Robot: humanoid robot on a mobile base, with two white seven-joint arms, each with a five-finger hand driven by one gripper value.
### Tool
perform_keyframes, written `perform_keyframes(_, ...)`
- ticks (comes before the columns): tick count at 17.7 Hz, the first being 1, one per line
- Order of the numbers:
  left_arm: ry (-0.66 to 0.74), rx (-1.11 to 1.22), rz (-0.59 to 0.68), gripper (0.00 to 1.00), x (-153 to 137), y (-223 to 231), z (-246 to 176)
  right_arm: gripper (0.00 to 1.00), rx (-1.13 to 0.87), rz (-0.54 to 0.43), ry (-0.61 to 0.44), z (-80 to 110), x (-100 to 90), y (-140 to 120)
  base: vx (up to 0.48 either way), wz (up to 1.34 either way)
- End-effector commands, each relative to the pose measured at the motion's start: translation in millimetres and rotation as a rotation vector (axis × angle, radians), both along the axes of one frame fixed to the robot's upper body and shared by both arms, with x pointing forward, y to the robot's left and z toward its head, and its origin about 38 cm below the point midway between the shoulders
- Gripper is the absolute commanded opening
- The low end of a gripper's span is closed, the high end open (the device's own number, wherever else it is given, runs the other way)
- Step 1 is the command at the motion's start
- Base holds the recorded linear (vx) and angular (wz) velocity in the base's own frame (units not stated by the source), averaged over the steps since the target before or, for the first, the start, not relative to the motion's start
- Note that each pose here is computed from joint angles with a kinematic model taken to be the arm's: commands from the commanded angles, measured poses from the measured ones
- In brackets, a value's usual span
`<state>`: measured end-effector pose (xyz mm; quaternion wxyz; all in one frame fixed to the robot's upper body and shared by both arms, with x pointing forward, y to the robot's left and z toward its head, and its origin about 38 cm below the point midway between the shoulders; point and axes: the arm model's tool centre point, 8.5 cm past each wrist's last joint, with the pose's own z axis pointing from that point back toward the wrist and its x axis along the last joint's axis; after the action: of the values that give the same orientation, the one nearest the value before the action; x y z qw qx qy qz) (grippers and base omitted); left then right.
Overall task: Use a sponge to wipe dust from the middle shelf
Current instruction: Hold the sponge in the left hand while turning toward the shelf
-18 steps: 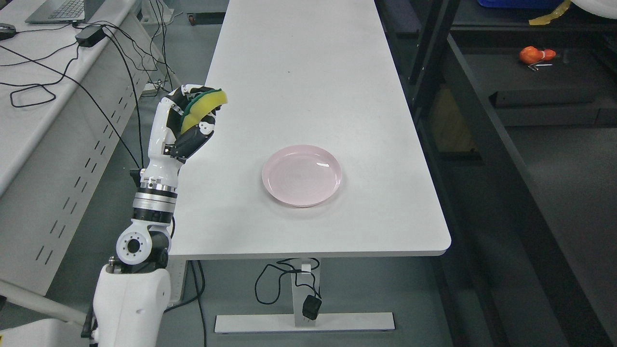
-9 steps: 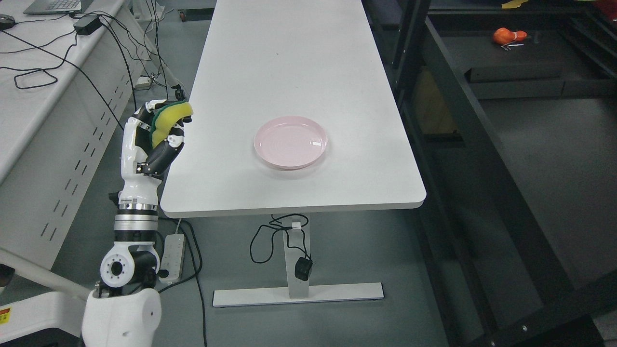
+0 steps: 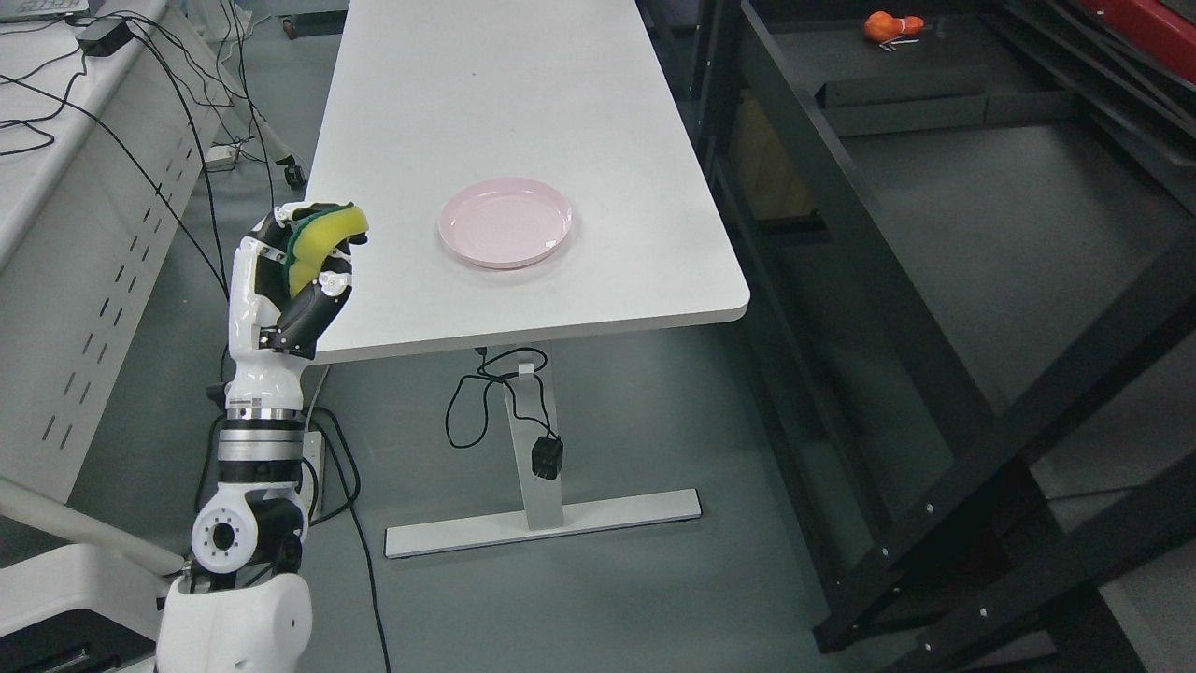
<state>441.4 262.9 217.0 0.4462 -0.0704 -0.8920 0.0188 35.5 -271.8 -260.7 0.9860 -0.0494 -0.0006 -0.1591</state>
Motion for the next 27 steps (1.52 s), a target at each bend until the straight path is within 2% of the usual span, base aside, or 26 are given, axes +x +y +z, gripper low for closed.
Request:
perform_keyframes(1, -0.021, 0.023, -0.021, 0.00, -3.9, -5.2, 6.7, 1.00, -0.021, 0.000, -0.016, 1.2, 5.9, -12.5, -0.231, -0.17)
perform_keyframes(14, -0.037, 0.038, -0.066, 0.00, -5.7, -22.1, 12.8, 1.00, -0.021, 0.000, -0.016, 1.2, 5.9, -12.5, -0.230, -0.23)
perform_keyframes(27, -0.047, 0.040, -0.064, 0.00, -6.5, -21.2, 18.0, 1.00, -0.021, 0.000, -0.016, 1.2, 5.9, -12.5, -0.158, -0.61)
